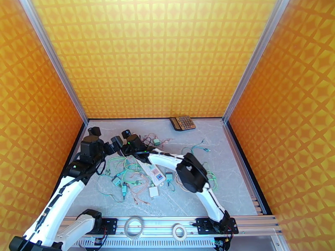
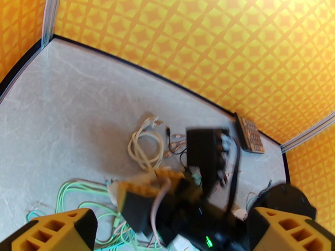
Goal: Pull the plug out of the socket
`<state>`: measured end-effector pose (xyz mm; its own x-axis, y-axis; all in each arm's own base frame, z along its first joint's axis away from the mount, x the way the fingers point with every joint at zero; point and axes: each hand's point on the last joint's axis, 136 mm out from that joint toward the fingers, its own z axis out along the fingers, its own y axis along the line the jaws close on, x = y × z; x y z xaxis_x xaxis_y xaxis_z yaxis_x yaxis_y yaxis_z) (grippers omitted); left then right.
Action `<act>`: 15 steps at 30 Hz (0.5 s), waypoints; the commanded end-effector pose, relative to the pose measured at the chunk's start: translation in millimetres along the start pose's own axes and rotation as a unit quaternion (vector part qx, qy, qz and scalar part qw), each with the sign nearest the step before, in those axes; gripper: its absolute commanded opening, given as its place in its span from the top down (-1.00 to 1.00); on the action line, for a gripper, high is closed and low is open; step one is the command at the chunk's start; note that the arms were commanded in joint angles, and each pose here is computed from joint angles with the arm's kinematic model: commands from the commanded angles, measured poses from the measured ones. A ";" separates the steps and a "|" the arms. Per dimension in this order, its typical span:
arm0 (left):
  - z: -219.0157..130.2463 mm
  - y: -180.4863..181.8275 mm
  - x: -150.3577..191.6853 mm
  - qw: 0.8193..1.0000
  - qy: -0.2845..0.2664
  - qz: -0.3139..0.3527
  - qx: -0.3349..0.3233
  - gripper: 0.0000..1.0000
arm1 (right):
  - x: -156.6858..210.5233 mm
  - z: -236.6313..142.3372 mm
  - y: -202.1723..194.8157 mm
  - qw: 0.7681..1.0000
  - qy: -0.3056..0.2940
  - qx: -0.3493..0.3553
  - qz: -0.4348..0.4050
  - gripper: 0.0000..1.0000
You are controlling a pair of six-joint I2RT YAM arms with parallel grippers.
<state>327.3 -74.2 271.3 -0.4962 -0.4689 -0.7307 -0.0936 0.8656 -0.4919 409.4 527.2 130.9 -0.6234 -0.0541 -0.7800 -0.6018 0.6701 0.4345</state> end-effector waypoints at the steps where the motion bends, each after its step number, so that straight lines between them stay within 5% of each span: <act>1: -2.0 13.3 8.8 1.000 0.010 0.014 -0.023 -0.98 | -18.0 16.9 13.5 0.999 -0.036 -0.024 0.030 0.08; 15: 1.2 22.5 22.2 0.999 0.021 0.017 -0.030 -0.98 | 8.0 72.3 -11.2 0.999 -0.008 0.018 0.026 -0.04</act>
<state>316.9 -71.6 243.9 -0.5450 -0.4449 -0.7106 -0.1179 0.8798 -0.4604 445.6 570.0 86.3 -0.6509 -0.0040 -0.7592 -0.5553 0.6844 0.4725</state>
